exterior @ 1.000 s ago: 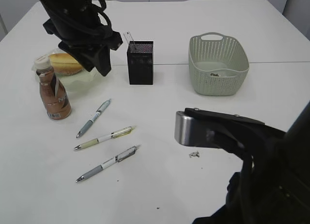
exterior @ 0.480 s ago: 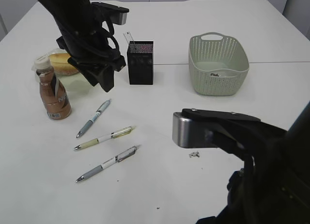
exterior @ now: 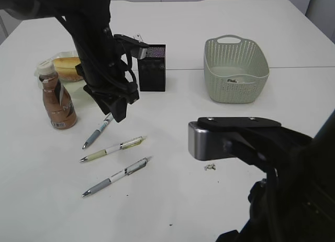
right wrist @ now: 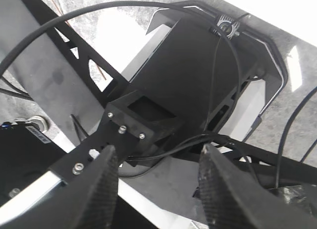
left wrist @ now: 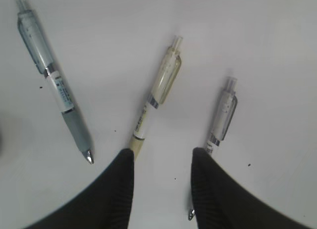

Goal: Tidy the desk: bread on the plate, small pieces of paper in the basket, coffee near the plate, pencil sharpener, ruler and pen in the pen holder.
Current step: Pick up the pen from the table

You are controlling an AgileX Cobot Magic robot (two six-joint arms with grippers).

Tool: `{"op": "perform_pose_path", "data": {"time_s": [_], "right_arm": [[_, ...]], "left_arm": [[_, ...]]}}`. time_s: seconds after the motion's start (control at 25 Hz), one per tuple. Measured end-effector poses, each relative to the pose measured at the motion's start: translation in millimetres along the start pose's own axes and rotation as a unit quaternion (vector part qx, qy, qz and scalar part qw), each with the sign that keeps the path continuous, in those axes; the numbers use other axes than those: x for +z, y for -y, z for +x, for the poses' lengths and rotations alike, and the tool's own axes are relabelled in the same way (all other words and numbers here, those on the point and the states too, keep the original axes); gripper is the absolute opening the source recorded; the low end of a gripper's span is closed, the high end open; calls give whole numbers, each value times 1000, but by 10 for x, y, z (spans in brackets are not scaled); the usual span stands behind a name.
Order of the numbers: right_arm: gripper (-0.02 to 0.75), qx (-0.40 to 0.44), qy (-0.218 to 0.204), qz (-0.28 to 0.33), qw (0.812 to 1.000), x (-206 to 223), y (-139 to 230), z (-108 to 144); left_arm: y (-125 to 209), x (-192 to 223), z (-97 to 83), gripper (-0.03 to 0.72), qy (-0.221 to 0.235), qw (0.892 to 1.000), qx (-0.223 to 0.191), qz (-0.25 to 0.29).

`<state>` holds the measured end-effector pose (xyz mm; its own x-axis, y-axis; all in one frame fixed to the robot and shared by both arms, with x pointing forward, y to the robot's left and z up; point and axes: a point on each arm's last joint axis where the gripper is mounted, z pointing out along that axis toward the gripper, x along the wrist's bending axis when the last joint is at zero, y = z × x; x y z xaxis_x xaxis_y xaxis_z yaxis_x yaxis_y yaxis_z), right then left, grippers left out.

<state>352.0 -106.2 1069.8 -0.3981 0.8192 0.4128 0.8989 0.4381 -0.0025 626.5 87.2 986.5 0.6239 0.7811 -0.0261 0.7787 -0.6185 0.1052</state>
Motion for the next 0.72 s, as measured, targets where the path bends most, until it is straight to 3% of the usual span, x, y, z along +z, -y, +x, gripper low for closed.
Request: {"op": "perform_pose_path", "data": {"time_s": [0.4, 0.72], "right_arm": [[384, -33, 50, -16, 998, -3, -31, -90], [384, -52, 63, -19, 996, -6, -39, -112]], "left_arm": [[-21, 403, 34, 309, 1, 999, 8, 43], [-17, 621, 72, 319, -9, 998, 21, 66]]}}
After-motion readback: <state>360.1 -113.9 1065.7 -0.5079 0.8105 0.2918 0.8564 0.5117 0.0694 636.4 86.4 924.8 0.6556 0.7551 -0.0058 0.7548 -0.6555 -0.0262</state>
